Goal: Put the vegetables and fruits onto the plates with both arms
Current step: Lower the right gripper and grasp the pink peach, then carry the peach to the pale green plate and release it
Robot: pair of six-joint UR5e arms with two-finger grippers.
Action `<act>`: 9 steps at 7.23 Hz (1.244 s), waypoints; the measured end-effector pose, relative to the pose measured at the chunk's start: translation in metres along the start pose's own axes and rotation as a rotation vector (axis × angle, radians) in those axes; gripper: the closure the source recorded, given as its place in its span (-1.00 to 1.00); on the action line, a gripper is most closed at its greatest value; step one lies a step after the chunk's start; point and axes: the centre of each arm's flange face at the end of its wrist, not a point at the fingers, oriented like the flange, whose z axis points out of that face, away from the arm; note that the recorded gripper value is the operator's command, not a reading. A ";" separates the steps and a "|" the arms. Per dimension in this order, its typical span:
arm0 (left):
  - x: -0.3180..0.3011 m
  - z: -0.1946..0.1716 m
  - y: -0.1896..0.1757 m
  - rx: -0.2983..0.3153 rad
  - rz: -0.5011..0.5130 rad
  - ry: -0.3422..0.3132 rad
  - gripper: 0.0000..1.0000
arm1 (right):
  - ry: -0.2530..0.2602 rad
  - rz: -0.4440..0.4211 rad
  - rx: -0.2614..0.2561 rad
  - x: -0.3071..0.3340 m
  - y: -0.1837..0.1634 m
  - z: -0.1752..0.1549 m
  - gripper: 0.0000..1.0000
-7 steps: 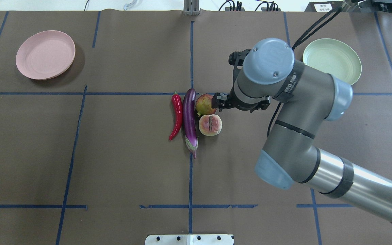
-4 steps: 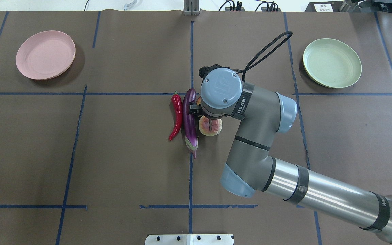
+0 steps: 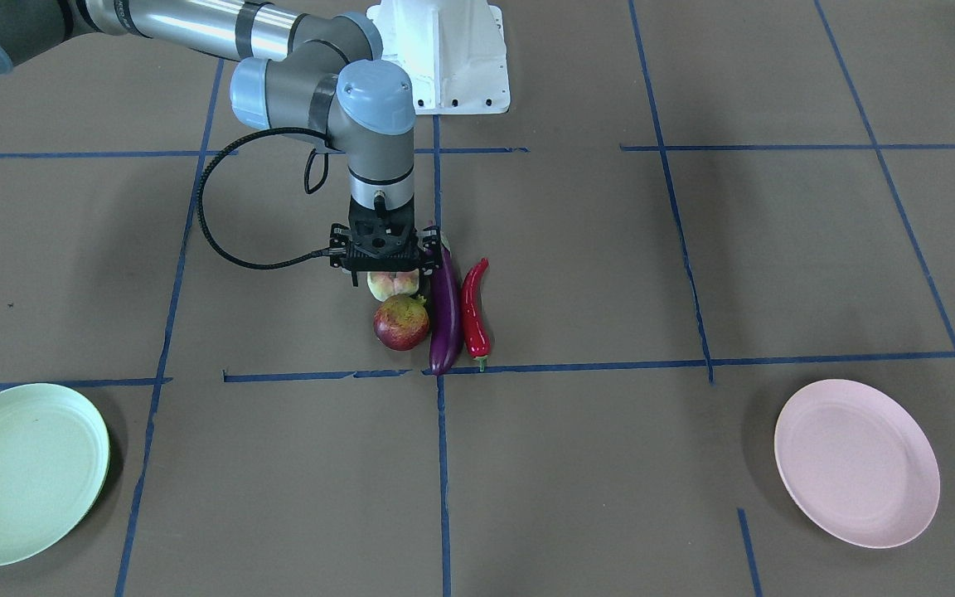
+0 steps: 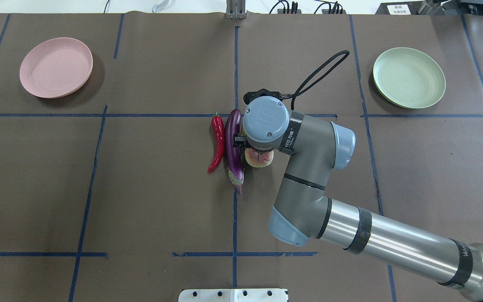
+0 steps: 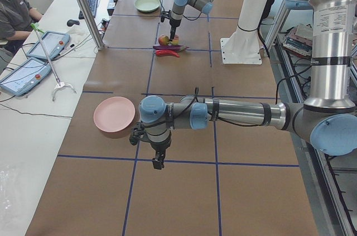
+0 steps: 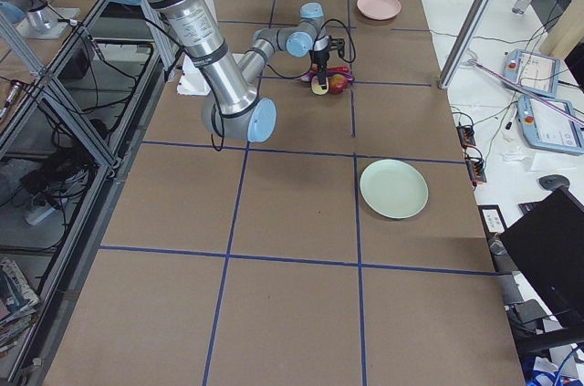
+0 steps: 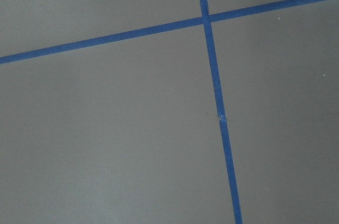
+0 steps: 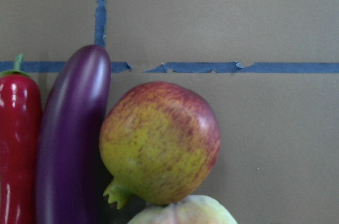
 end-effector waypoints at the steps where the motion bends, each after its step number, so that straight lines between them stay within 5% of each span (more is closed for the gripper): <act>1: 0.000 0.000 0.000 -0.001 -0.001 0.000 -1.00 | 0.010 -0.011 -0.009 -0.002 0.006 0.004 -1.00; 2: 0.000 0.001 0.000 -0.002 -0.001 0.000 -1.00 | 0.014 -0.018 -0.015 -0.004 0.011 0.006 -0.90; 3: -0.001 0.001 0.000 -0.002 -0.002 0.000 -1.00 | 0.015 -0.022 -0.019 -0.005 0.013 0.008 0.42; 4: -0.001 0.001 0.001 -0.003 -0.002 0.000 -1.00 | 0.016 -0.024 -0.020 -0.005 0.014 0.008 0.79; 6: 0.000 0.001 0.001 -0.003 -0.001 0.001 -1.00 | 0.011 -0.018 -0.016 -0.003 0.011 -0.005 0.79; 9: 0.004 0.005 -0.001 -0.011 0.009 0.002 -1.00 | 0.054 -0.025 -0.019 0.031 -0.015 -0.083 0.79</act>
